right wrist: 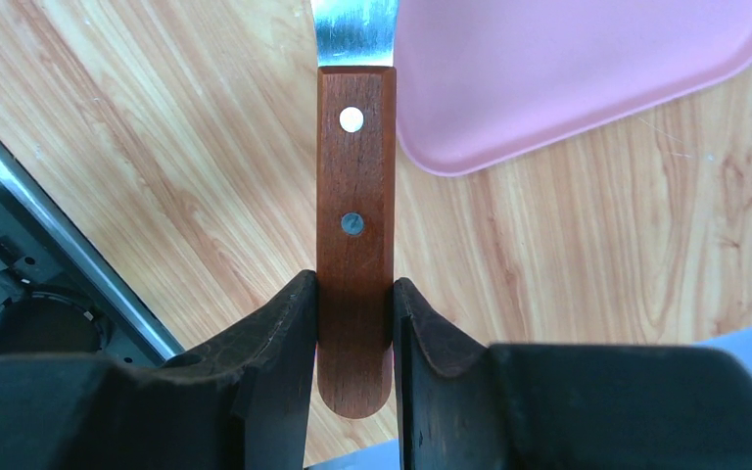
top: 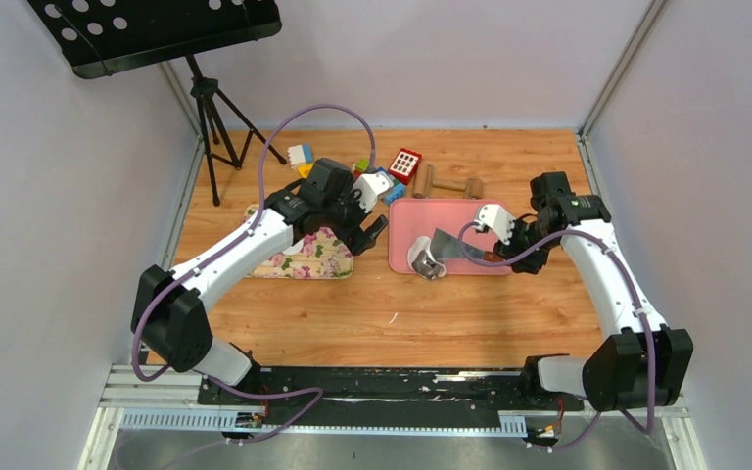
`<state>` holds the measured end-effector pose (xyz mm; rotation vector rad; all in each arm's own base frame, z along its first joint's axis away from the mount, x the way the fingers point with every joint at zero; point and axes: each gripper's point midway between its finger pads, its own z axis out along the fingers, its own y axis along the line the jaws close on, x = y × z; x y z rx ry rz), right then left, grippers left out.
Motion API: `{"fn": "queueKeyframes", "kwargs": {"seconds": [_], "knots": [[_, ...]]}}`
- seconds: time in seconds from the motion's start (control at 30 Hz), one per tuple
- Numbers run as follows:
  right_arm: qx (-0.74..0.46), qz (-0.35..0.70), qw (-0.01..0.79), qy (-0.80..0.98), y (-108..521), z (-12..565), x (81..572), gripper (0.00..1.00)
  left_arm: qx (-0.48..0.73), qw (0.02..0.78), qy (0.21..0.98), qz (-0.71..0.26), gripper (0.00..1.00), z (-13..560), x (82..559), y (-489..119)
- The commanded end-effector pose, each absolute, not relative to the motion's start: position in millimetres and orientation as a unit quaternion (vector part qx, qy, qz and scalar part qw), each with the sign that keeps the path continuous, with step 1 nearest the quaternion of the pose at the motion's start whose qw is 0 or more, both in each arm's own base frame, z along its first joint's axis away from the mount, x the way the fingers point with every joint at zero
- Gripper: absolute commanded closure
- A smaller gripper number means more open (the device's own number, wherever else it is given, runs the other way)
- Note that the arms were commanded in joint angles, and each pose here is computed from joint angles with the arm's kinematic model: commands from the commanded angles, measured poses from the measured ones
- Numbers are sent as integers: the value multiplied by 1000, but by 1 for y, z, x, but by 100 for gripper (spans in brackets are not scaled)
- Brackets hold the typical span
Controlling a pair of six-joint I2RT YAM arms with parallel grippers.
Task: Roll out the dumpling wrappers from the dough
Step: Remove the dumpling wrapper from the work surface.
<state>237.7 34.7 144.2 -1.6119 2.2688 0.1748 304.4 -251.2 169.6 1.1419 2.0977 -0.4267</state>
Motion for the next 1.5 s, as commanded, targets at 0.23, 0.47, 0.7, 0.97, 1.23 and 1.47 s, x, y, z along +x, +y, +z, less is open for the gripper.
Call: {"fn": "queueKeyframes", "kwargs": {"seconds": [0.23,0.47,0.7,0.97,1.23,1.47], "knots": [[-573,-4,217,790,46,175,262,100,438,362,807,-160,0,173,313,-253],[-572,-25,214,792,47,173,273,100,438,361,808,-157,0,170,314,-252],[-595,-51,203,776,60,175,271,100,437,359,810,-153,0,168,315,-252],[-591,-83,183,782,68,171,281,100,436,354,813,-152,0,165,315,-252],[-587,-92,185,783,74,171,288,100,436,355,814,-148,0,166,316,-251],[-592,-82,182,781,79,170,280,100,436,354,814,-148,0,165,316,-251]]}}
